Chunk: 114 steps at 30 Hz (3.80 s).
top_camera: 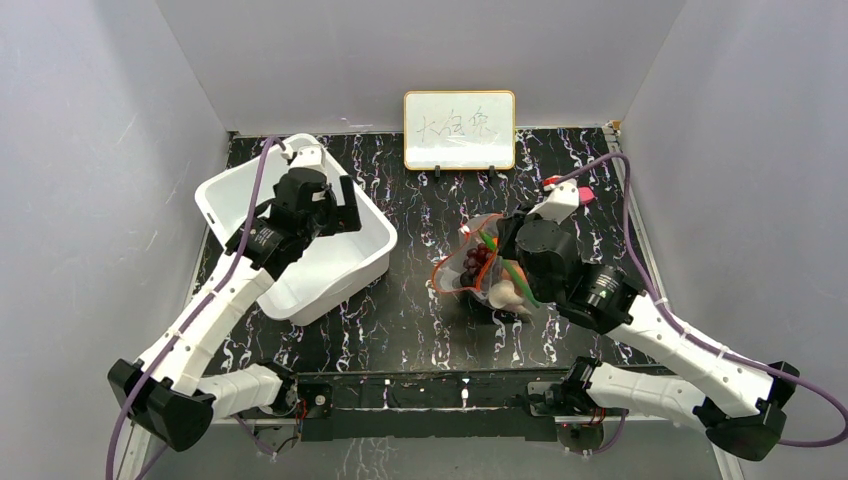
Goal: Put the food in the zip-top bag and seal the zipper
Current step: Adjust the bin at the center of the board.
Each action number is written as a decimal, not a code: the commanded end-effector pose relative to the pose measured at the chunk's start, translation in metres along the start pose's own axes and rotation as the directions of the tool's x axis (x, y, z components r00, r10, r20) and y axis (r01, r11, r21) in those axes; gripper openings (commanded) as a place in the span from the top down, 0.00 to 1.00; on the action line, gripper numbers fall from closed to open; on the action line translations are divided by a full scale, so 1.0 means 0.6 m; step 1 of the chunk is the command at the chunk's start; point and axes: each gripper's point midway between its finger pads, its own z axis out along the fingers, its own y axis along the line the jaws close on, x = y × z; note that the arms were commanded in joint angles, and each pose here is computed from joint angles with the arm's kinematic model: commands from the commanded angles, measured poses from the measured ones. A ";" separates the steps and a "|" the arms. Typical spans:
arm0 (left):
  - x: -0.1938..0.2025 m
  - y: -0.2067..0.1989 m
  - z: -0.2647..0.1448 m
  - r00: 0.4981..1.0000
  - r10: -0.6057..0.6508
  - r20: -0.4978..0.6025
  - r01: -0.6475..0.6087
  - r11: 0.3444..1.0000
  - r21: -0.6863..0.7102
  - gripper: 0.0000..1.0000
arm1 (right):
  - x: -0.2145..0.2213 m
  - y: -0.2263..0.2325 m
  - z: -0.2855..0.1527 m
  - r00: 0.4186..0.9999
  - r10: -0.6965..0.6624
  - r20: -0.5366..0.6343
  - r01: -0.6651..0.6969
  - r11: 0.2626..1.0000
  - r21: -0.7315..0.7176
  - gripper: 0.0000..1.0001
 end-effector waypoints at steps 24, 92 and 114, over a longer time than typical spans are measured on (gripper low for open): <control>0.109 0.201 -0.009 0.801 -0.578 -0.154 0.240 0.547 -0.802 0.09 | -0.028 0.018 0.012 0.988 -0.153 0.012 0.153 0.988 -0.005 1.00; 0.156 0.059 0.011 0.439 0.879 -0.188 -0.704 0.466 0.535 1.00 | -0.043 0.027 0.067 0.956 -0.290 0.051 0.289 0.957 0.031 1.00; 0.190 0.052 0.141 0.731 0.503 -0.461 -0.446 0.864 0.235 1.00 | -0.063 0.023 0.083 0.969 -0.247 0.024 0.246 0.968 0.043 1.00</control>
